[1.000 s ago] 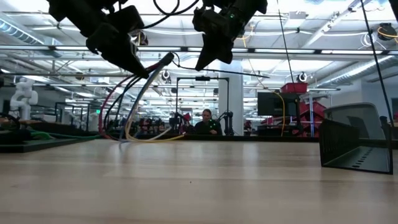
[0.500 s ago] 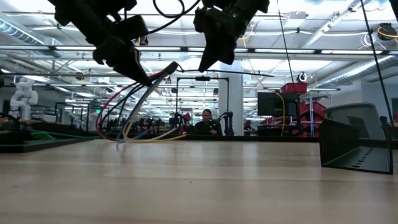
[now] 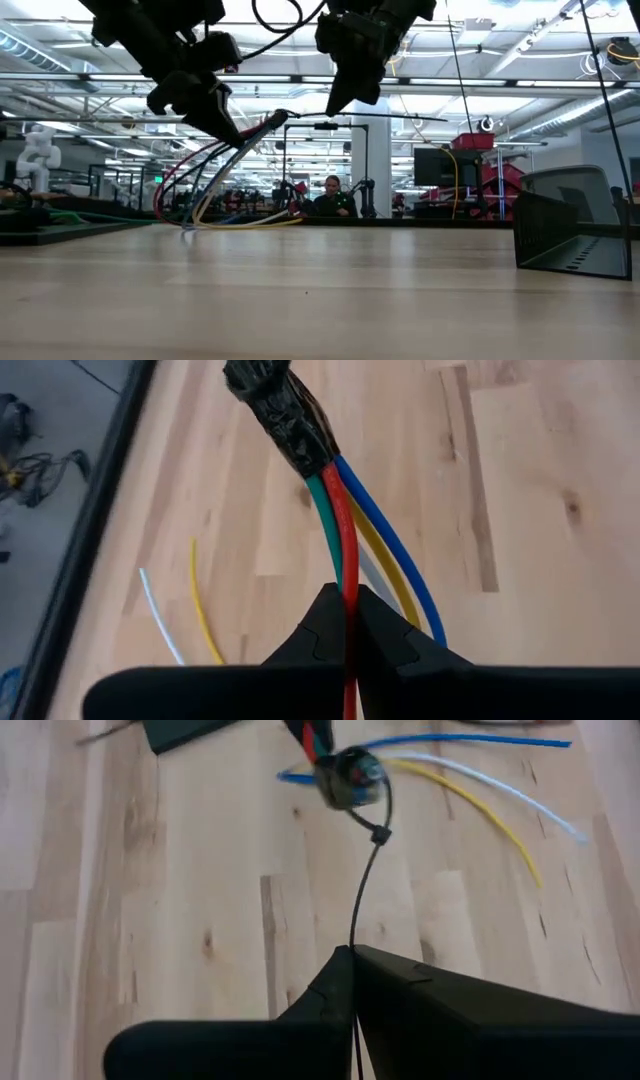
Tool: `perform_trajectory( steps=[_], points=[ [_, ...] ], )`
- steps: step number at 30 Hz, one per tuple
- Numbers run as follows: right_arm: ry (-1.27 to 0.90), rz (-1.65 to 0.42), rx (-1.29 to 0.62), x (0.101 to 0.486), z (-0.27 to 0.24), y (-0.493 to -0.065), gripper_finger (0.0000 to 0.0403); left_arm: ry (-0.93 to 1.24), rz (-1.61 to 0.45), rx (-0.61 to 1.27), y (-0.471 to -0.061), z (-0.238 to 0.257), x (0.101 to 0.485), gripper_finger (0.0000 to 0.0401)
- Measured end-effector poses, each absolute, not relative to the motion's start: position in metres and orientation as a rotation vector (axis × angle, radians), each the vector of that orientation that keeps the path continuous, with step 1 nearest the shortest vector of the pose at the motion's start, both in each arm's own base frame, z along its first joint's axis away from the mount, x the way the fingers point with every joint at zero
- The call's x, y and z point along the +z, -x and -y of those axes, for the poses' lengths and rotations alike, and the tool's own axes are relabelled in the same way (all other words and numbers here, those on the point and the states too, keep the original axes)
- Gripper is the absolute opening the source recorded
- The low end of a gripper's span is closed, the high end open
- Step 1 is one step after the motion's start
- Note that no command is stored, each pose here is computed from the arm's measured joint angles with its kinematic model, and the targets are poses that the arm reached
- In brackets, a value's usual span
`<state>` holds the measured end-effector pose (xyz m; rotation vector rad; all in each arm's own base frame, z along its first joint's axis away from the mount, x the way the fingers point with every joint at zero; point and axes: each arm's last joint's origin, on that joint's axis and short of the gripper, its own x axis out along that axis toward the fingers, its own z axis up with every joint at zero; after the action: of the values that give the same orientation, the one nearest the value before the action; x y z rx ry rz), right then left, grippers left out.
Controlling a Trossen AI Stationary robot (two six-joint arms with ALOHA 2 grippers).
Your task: Ziptie cables
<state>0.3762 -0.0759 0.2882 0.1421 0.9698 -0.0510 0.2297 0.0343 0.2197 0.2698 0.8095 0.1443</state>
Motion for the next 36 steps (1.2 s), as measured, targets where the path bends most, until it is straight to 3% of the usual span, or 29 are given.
perform_trajectory(
  steps=[36],
  points=[
    [-0.132,-0.993,-0.071,0.302,0.09,-0.369,0.0,-0.371,-0.729,0.168,-0.238,-0.041,0.225,0.0003]
  ],
)
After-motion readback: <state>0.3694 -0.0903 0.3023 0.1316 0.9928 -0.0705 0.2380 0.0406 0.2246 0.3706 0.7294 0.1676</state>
